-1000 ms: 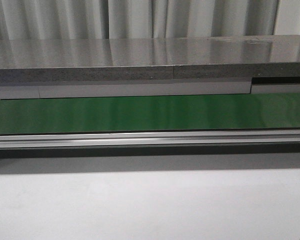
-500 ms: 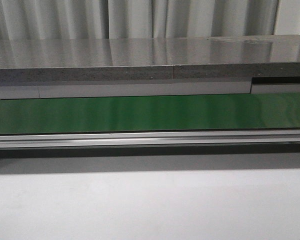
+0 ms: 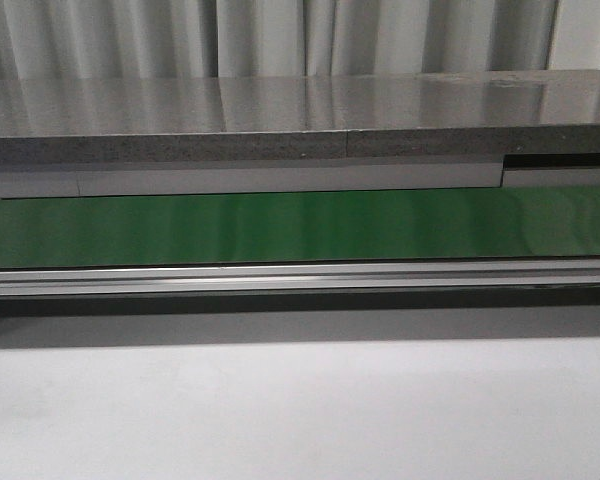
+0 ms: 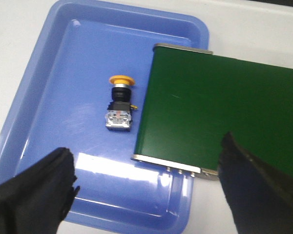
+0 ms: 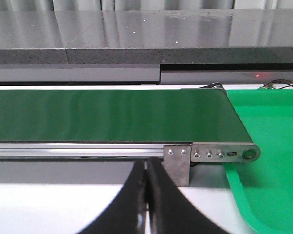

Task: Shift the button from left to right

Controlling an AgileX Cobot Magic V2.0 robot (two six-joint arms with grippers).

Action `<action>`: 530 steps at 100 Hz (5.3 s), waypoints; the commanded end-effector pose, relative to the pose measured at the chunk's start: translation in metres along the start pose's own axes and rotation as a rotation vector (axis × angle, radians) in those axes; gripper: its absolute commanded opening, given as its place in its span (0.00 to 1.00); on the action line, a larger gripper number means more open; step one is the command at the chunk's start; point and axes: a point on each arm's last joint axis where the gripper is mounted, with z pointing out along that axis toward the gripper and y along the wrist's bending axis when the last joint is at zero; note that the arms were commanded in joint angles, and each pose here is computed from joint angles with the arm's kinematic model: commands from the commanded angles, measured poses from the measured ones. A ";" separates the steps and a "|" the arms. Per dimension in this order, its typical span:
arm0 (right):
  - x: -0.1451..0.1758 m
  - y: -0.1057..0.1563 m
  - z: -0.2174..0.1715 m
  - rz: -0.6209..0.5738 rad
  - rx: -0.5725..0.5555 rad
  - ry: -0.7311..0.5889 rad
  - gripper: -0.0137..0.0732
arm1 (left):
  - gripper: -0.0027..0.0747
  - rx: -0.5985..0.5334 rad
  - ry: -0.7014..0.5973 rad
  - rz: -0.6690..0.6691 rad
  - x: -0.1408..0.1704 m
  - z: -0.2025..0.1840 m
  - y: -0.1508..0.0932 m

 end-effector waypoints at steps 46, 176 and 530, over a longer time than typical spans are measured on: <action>-0.013 0.000 -0.003 -0.001 -0.004 -0.119 0.08 | 0.78 -0.061 0.130 -0.071 -0.053 0.119 0.032; -0.013 0.000 -0.003 -0.001 -0.004 -0.119 0.08 | 0.78 -0.053 0.230 -0.082 -0.050 0.196 0.035; -0.013 0.000 -0.003 -0.001 -0.004 -0.119 0.08 | 0.77 0.118 0.327 0.174 -0.061 0.148 -0.062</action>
